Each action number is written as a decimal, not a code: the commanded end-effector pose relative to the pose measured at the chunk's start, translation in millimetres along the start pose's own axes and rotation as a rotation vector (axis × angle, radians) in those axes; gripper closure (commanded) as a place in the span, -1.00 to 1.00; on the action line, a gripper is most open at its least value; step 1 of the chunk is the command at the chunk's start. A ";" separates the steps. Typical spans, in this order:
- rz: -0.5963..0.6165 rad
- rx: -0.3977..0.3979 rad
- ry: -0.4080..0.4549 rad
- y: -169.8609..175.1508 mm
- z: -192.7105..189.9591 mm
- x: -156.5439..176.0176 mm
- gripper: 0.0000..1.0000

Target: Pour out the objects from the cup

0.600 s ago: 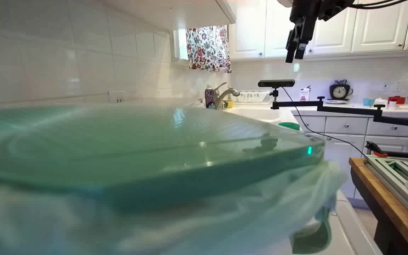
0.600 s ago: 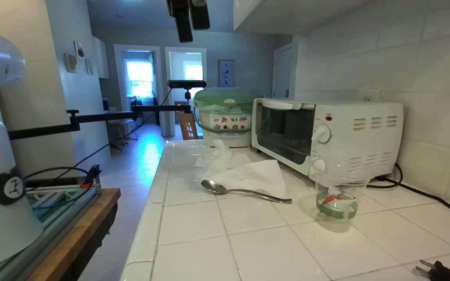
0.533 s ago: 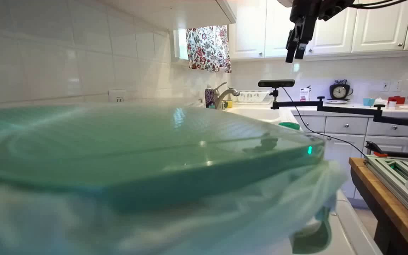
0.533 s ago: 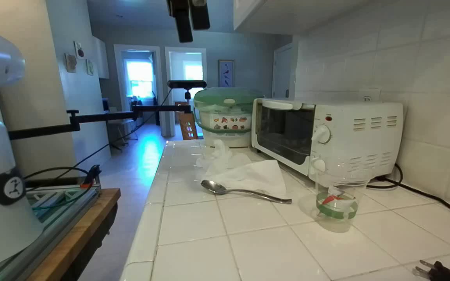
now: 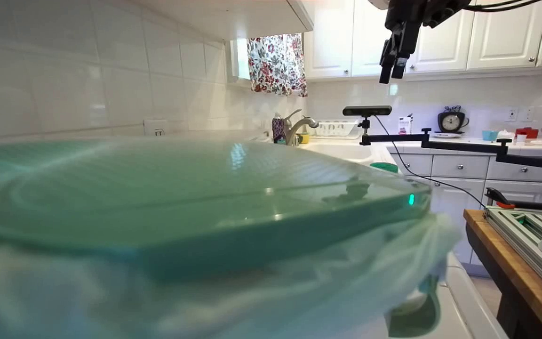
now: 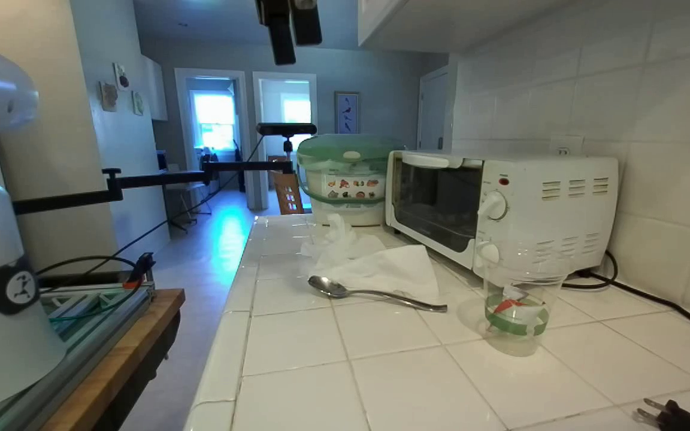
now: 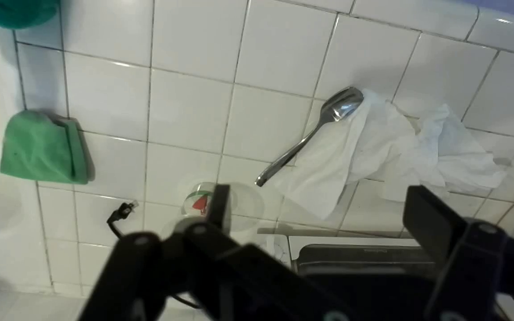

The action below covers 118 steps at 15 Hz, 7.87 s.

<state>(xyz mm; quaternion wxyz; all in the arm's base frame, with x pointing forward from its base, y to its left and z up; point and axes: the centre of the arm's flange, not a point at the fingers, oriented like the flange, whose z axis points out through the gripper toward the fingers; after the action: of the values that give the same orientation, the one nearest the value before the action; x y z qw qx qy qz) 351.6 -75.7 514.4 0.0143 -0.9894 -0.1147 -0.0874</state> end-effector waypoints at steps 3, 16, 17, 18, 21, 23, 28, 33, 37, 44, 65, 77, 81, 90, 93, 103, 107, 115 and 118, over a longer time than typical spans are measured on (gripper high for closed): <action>0.007 -0.012 0.026 8.2 21.1 11.0 -1.00; -0.219 -0.038 0.018 32.9 127.2 48.7 -1.00; -0.250 -0.040 0.019 33.2 134.6 53.5 -1.00; -0.273 -0.045 0.023 33.1 140.0 55.9 -1.00; -0.351 -0.061 0.045 34.5 157.4 66.3 -1.00; -0.393 -0.079 0.060 38.7 167.3 73.6 -1.00; -0.490 -0.081 0.089 50.3 186.9 89.2 -1.00; -0.598 -0.077 0.141 56.4 203.8 102.9 -1.00; -0.657 -0.068 0.172 58.3 214.0 111.0 -1.00; -0.706 -0.050 0.189 67.3 225.0 118.8 -1.00; -0.761 -0.055 0.178 84.8 239.2 122.3 0.12; -0.785 -0.061 0.179 84.8 236.4 120.8 0.97; -0.713 -0.032 0.206 83.0 219.4 115.0 0.97; -0.442 0.173 0.292 86.6 178.0 96.5 0.97; -0.363 0.229 0.314 85.5 168.6 92.6 0.97; -0.163 0.445 0.322 64.8 159.2 81.0 0.97; -0.096 0.493 0.280 64.8 162.6 78.6 0.97; 0.038 0.641 0.181 66.0 167.4 71.4 0.97; 0.063 0.694 0.159 64.8 168.4 68.8 0.97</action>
<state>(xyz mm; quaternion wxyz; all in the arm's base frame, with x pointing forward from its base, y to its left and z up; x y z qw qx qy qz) 460.0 -112.8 357.6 0.3324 -0.9252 -0.1271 -0.1317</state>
